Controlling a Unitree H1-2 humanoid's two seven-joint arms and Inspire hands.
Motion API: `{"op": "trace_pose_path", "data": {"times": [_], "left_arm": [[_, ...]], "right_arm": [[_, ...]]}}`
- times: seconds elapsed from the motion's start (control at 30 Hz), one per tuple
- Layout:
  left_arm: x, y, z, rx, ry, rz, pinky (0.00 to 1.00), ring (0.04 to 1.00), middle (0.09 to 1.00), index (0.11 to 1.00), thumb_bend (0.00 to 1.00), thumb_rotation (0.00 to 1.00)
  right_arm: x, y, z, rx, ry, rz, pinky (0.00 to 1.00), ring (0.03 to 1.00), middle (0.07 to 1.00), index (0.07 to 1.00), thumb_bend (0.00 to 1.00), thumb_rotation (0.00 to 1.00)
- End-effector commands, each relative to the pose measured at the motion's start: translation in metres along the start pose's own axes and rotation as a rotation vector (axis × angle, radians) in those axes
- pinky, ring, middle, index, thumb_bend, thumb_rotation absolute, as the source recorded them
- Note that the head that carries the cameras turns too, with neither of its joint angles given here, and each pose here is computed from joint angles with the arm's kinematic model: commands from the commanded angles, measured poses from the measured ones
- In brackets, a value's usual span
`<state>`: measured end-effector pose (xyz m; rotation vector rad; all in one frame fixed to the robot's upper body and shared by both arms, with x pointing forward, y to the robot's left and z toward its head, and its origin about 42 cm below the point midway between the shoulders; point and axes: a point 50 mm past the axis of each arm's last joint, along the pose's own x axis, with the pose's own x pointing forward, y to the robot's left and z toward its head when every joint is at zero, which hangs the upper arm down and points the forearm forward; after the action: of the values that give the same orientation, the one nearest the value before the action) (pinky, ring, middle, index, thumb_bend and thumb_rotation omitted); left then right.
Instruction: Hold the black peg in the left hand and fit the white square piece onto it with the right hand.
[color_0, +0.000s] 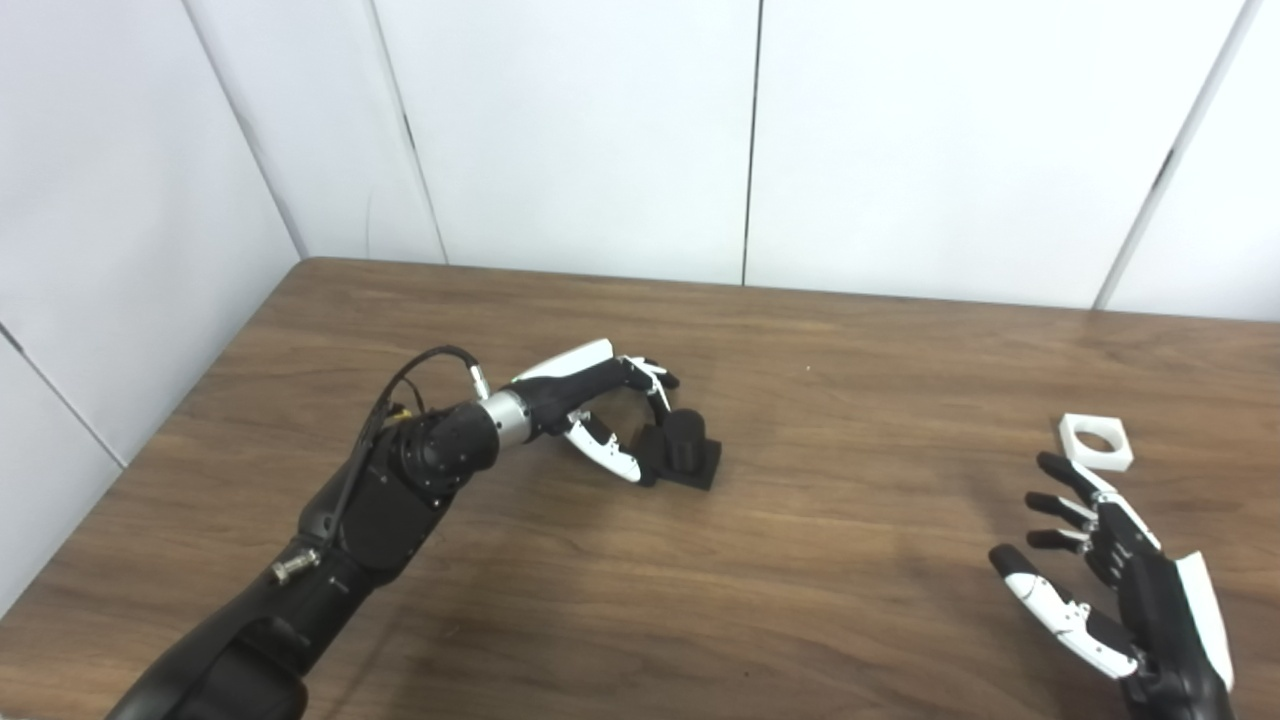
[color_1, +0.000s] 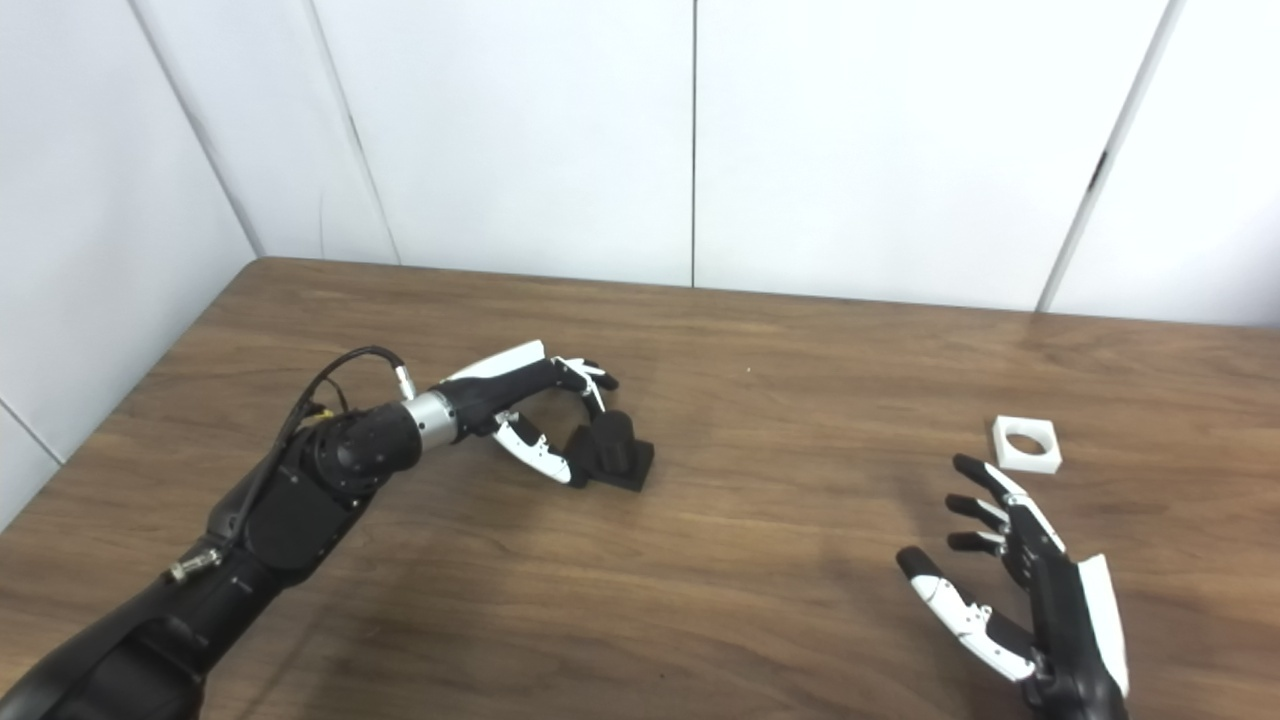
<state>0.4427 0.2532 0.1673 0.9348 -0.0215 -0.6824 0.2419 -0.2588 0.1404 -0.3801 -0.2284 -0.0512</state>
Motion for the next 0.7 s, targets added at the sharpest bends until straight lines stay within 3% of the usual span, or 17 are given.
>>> {"op": "trace_pose_path", "data": {"times": [0.0, 0.67], "left_arm": [[0.008, -0.035, 0.004, -0.006, -0.005, -0.170, 0.95, 0.983, 0.901, 0.488, 0.52, 0.08], [0.020, -0.065, 0.029, 0.035, -0.073, -0.293, 0.99, 0.988, 0.906, 0.488, 0.52, 0.08]], "right_arm": [[0.005, 0.001, 0.014, 0.024, -0.087, -0.029, 0.64, 0.770, 0.872, 0.826, 0.63, 0.39], [0.002, 0.000, 0.014, 0.014, -0.083, -0.037, 0.64, 0.765, 0.863, 0.823, 0.65, 0.44]]}}
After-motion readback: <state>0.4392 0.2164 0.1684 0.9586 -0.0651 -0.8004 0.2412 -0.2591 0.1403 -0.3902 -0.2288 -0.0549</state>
